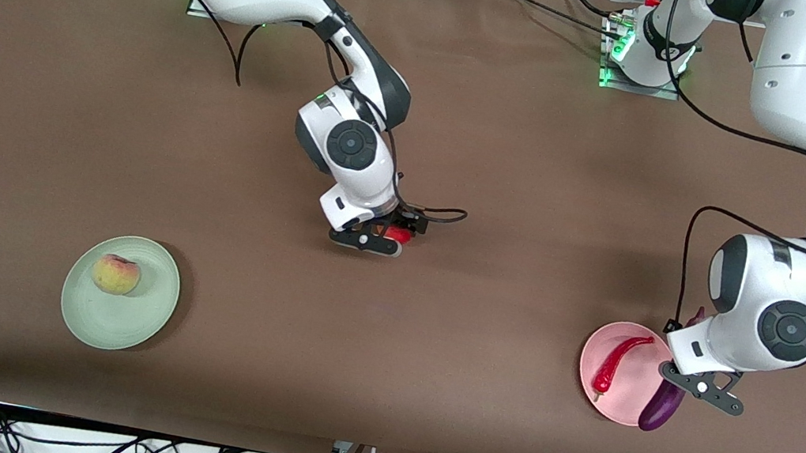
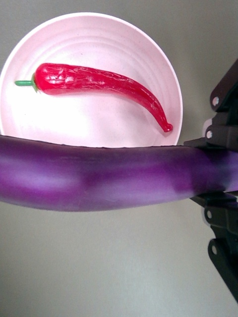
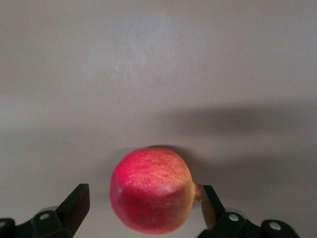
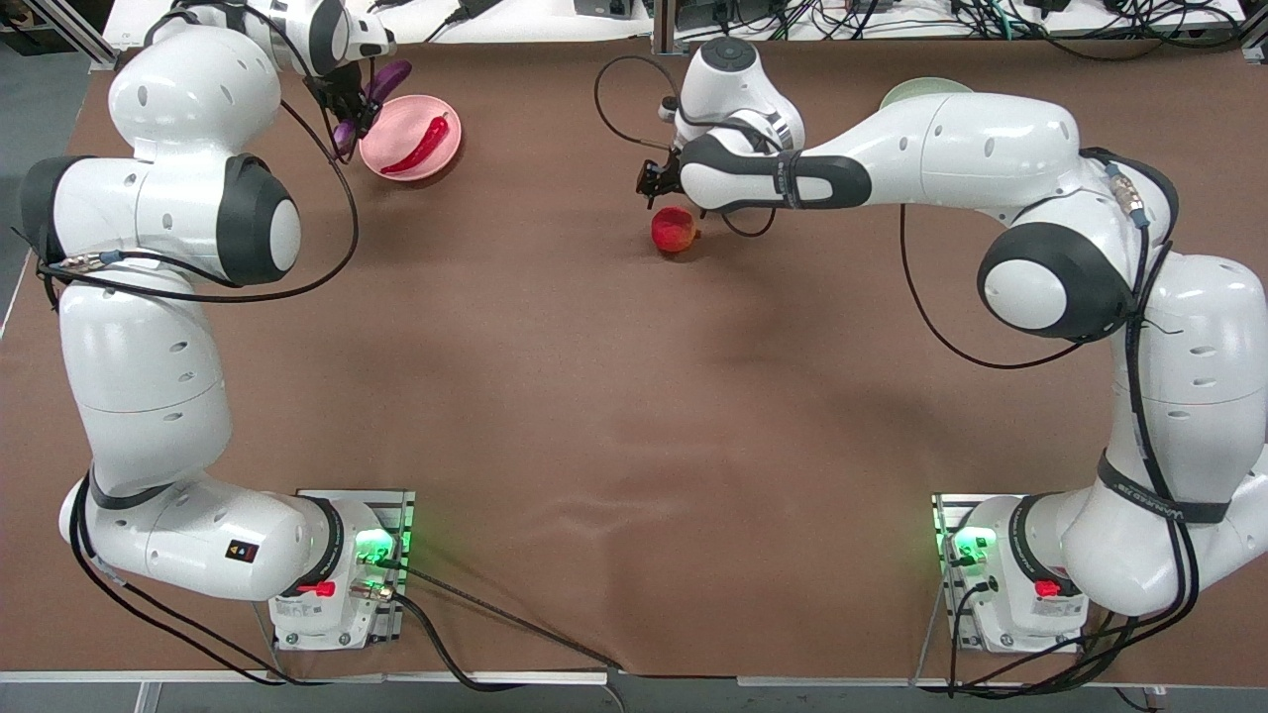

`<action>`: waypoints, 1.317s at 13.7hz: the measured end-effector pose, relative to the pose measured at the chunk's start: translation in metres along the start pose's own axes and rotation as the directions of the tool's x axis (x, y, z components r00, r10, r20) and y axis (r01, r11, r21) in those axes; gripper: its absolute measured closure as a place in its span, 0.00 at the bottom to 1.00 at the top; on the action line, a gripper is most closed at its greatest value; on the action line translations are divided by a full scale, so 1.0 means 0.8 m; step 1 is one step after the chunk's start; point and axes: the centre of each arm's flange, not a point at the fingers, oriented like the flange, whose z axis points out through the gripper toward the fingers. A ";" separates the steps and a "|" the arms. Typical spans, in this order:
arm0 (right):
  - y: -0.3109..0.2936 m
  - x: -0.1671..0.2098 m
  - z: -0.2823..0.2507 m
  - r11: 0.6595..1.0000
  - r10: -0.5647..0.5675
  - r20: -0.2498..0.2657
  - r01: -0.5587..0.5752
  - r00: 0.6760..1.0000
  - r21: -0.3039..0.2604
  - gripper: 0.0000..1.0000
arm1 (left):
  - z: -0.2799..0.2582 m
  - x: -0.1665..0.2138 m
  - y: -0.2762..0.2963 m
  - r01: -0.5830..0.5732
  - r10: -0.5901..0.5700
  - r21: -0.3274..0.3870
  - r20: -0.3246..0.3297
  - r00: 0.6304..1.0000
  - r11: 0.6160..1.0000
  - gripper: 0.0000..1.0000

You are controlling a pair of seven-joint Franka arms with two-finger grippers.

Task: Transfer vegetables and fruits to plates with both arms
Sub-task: 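Lower the eggplant onto the pink plate while the right gripper grasps the apple, then carry the apple with the right gripper while the left gripper returns to rest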

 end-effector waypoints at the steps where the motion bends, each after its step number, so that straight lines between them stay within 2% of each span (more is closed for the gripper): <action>1: -0.002 -0.004 0.006 1.000 -0.005 0.002 0.005 1.000 -0.005 0.01 | 0.007 0.004 0.007 -0.001 0.001 -0.011 -0.005 1.000 1.000 0.66; 7: -0.003 -0.010 0.026 0.998 -0.047 -0.016 0.047 0.999 -0.037 0.04 | 0.061 0.010 0.028 -0.007 0.008 -0.047 0.028 1.000 0.999 0.65; 9: -0.006 -0.012 0.029 0.998 -0.058 -0.027 0.057 0.998 -0.035 0.19 | 0.066 0.010 0.030 -0.007 0.009 -0.050 0.032 0.999 0.999 0.49; 12: -0.008 -0.013 0.028 0.996 -0.083 -0.047 0.081 0.995 -0.049 0.19 | 0.064 0.012 0.032 -0.010 0.011 -0.051 0.028 1.000 0.999 0.19; 14: 0.015 0.020 0.013 0.994 -0.080 -0.082 0.073 0.993 -0.077 0.19 | 0.052 0.015 0.030 -0.009 0.009 -0.047 0.011 1.000 0.999 0.00; 16: 0.080 0.083 -0.023 0.981 -0.148 -0.080 0.137 0.986 -0.136 0.19 | 0.010 0.015 0.025 -0.005 0.005 -0.052 -0.007 1.000 0.999 0.00; 18: 0.185 0.162 -0.070 0.963 -0.225 -0.074 0.210 0.972 -0.169 0.19 | -0.057 0.007 0.023 -0.001 0.000 -0.068 -0.025 1.000 0.998 0.00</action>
